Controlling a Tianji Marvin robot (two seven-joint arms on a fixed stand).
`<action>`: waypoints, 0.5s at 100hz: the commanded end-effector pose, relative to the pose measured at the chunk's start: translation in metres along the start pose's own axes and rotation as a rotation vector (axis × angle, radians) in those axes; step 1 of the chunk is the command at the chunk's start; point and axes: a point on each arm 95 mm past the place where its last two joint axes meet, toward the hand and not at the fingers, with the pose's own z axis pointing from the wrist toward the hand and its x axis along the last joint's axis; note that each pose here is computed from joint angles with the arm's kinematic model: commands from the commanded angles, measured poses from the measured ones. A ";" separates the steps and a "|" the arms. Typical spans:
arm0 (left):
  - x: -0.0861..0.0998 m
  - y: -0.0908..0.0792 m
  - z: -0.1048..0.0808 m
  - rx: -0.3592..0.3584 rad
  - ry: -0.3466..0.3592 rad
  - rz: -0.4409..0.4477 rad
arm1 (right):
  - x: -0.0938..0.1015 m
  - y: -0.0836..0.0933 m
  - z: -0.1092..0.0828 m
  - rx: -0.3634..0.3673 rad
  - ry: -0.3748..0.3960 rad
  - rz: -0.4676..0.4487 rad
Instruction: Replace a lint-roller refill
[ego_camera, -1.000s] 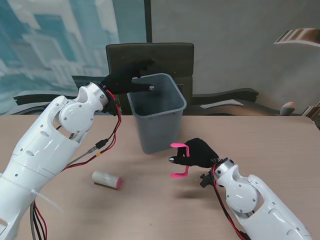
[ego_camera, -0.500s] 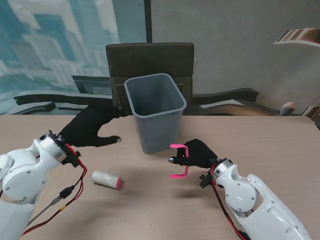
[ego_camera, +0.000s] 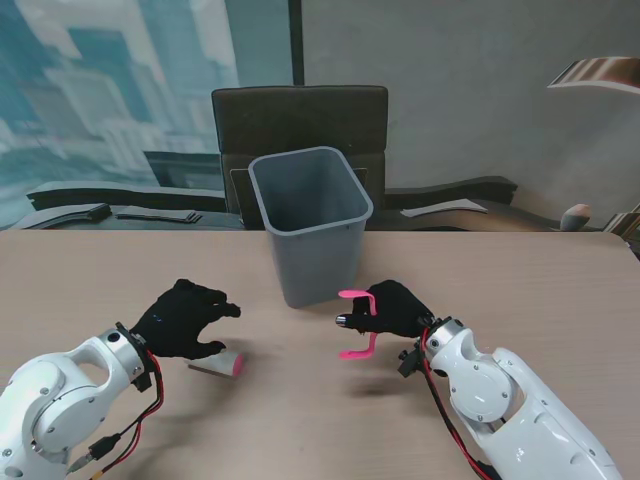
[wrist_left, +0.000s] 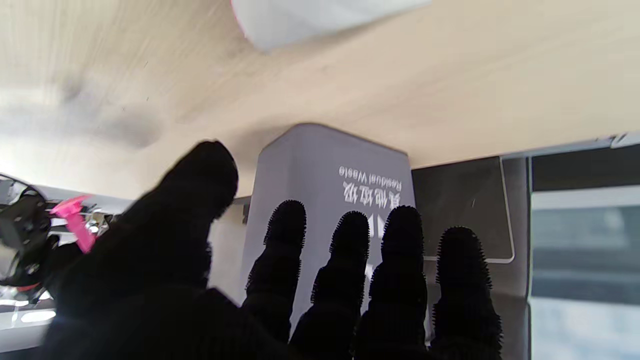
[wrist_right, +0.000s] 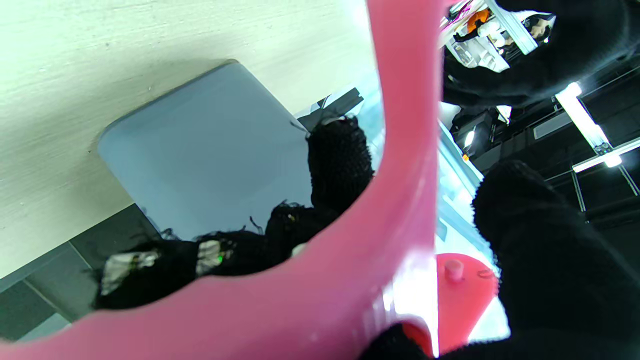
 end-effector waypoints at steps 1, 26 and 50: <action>-0.002 0.011 0.003 -0.048 -0.017 0.013 | 0.000 -0.001 -0.002 0.015 -0.001 -0.001; -0.004 0.036 0.010 -0.152 -0.059 0.051 | -0.002 0.000 -0.004 0.011 -0.009 0.003; -0.005 0.043 0.007 -0.198 -0.067 0.069 | -0.002 0.000 -0.004 0.012 -0.010 0.001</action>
